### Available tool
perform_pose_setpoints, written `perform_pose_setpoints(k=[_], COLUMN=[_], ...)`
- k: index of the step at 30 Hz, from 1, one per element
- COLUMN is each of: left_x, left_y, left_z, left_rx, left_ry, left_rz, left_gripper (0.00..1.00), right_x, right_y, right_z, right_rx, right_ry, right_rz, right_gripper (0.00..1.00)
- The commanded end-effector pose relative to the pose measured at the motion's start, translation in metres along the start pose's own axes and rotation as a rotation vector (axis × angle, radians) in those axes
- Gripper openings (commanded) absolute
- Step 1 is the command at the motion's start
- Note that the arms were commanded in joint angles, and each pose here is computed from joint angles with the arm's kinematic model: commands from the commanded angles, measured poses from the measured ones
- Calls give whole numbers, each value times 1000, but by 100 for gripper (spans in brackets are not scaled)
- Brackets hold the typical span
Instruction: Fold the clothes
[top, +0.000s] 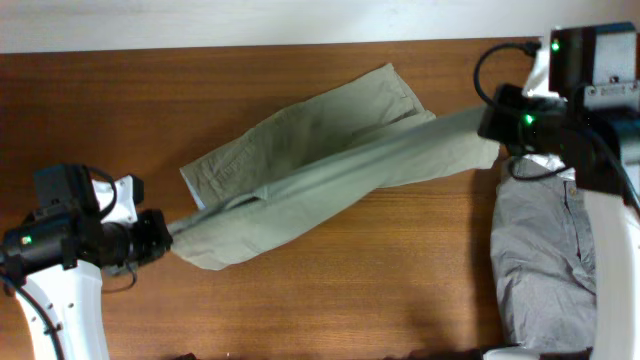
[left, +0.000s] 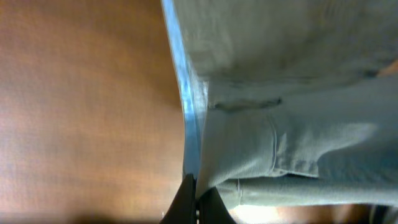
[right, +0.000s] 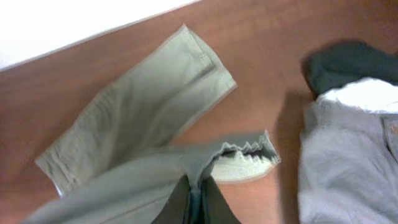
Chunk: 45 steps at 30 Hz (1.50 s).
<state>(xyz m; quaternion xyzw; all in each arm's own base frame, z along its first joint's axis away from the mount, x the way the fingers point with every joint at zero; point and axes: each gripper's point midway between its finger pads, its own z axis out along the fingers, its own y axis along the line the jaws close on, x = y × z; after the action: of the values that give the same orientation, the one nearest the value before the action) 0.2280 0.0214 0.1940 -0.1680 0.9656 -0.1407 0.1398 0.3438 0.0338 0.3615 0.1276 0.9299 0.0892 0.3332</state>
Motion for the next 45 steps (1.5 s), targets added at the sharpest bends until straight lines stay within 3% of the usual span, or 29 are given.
perform_pose_setpoints(k=[1, 5, 9, 16, 20, 22, 23, 24, 25, 28, 30, 33, 35, 36, 37, 38, 40, 41, 45], left_x=[-33, -79, -123, -165, -171, -171, -170, -167, -164, -145, -125, -104, -95, -91, -89, -85, -72, -67, -66], left_y=[25, 34, 52, 52, 53, 52, 53, 55, 56, 57, 53, 41, 30, 22, 15, 10, 9, 11, 32], left_z=[8, 39, 99, 149, 151, 151, 152, 152, 152, 155, 158, 170, 186, 203, 216, 227, 243, 248, 245], left_rx=[-115, -114, -113, -48, -50, -47, -48, -50, -52, -56, -58, -55, -49, -42, -24, -13, -10, -13, -75], left_ry=[-71, -121, -127, -201, -221, -219, -216, -203, -191, -115, -35, 59, 106, 131, 146, 163, 220, 243, 262], left_rz=[-38, -28, -26, 13, 19, 19, 18, 10, 5, -18, -26, 13, 69, 97, 116, 129, 132, 127, 135], left_gripper=[0, 0, 0, 2, 24, 59, 63, 65, 65, 65, 65, 66, 66, 67, 67, 67, 63, 55, 0], right_x=[-40, -65, -58, -61, -67, -68, -69, -67, -63, -43, -30, 9, 33, 44, 51, 56, 76, 82, 87], right_y=[-7, 7, 18, 21, 21, 16, 9, 2, -1, -25, -57, -99, -99, -94, -91, -90, -80, -75, -72], right_z=[42, 131, 235, 292, 293, 294, 294, 294, 294, 292, 287, 274, 272, 279, 287, 294, 311, 317, 320], right_rx=[68, 25, -43, -75, -76, -49, -11, 16, 25, 80, 139, 206, 139, 96, 62, 43, -58, -106, -146], right_ry=[-78, -64, 15, -12, -37, -45, -53, -45, -26, 69, 146, 326, 432, 460, 462, 463, 480, 484, 483], right_rz=[23, 21, 23, 23, 22, 23, 24, 23, 23, 18, 63, 139, 149, 136, 124, 127, 139, 124, 89], right_gripper=[4, 4, 4, 4, 4, 4, 24, 64, 80, 95, 95, 86, 81, 77, 64, 62, 70, 71, 77])
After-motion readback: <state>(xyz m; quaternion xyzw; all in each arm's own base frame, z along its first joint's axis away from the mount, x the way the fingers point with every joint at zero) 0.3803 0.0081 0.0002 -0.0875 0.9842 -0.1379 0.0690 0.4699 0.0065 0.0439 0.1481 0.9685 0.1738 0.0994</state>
